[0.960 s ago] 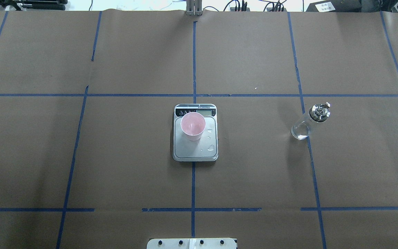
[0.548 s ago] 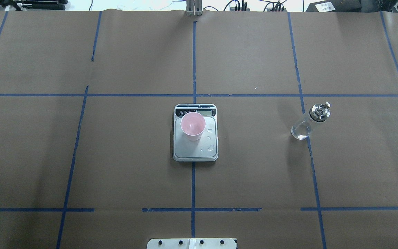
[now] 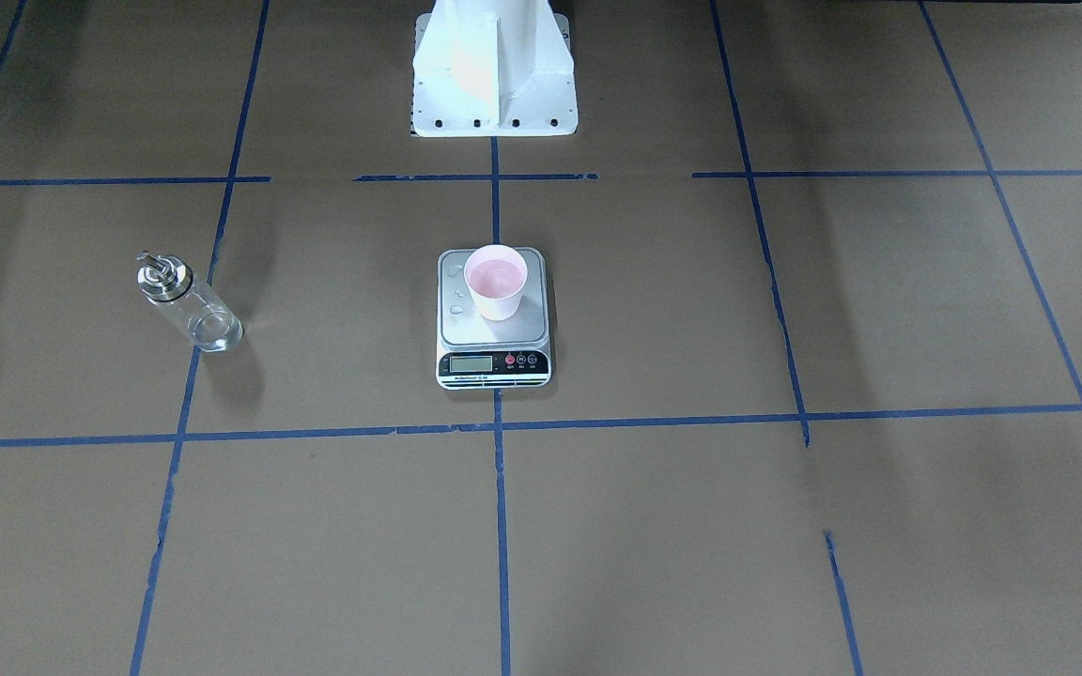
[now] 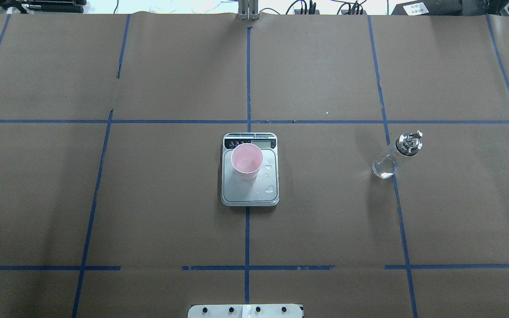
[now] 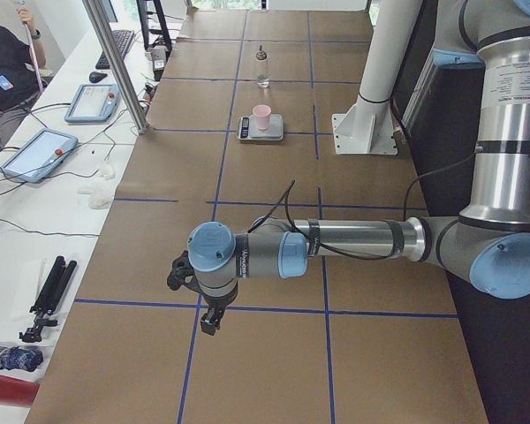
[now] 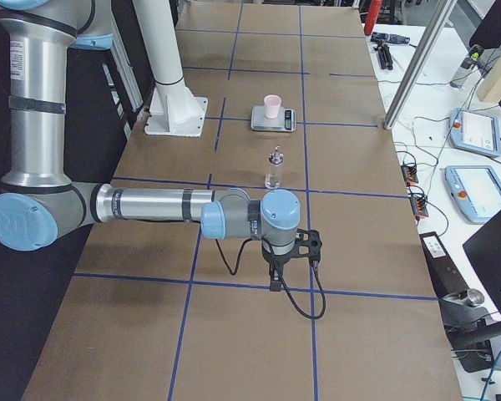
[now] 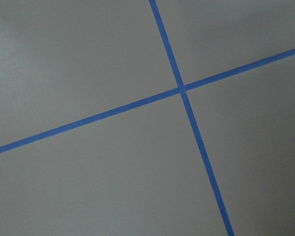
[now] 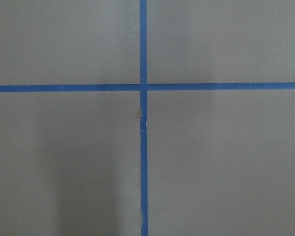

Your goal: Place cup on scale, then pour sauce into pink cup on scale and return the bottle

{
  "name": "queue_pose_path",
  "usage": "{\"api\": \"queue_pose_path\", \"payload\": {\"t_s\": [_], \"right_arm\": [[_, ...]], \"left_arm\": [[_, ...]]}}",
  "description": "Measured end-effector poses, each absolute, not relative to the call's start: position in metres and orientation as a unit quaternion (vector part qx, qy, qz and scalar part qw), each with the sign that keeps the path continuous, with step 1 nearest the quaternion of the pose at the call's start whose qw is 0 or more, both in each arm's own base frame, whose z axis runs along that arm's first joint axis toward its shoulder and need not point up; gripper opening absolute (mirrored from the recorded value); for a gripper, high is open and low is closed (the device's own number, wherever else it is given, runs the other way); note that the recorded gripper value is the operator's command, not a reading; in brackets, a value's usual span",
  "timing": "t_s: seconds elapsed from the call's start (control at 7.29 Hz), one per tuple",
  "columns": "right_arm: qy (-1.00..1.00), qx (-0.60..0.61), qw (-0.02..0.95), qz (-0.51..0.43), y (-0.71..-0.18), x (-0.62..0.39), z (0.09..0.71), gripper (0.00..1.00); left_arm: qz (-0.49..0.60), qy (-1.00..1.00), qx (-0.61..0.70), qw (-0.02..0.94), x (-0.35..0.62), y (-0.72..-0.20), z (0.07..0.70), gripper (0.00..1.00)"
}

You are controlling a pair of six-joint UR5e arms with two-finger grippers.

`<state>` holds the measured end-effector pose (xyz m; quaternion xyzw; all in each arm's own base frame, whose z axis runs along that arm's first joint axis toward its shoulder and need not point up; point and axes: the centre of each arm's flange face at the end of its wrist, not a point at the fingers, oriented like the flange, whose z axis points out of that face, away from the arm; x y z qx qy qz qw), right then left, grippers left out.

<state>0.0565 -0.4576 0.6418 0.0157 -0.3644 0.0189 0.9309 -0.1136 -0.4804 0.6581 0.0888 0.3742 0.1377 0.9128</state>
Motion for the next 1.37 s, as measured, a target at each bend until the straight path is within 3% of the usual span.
{"api": "queue_pose_path", "payload": {"t_s": [1.37], "right_arm": [[-0.362,0.013,0.932,0.008,-0.459,0.047,0.643,1.00]], "left_arm": [[0.133,0.379,0.079,0.913,-0.112,-0.467,0.670,1.00]]}}
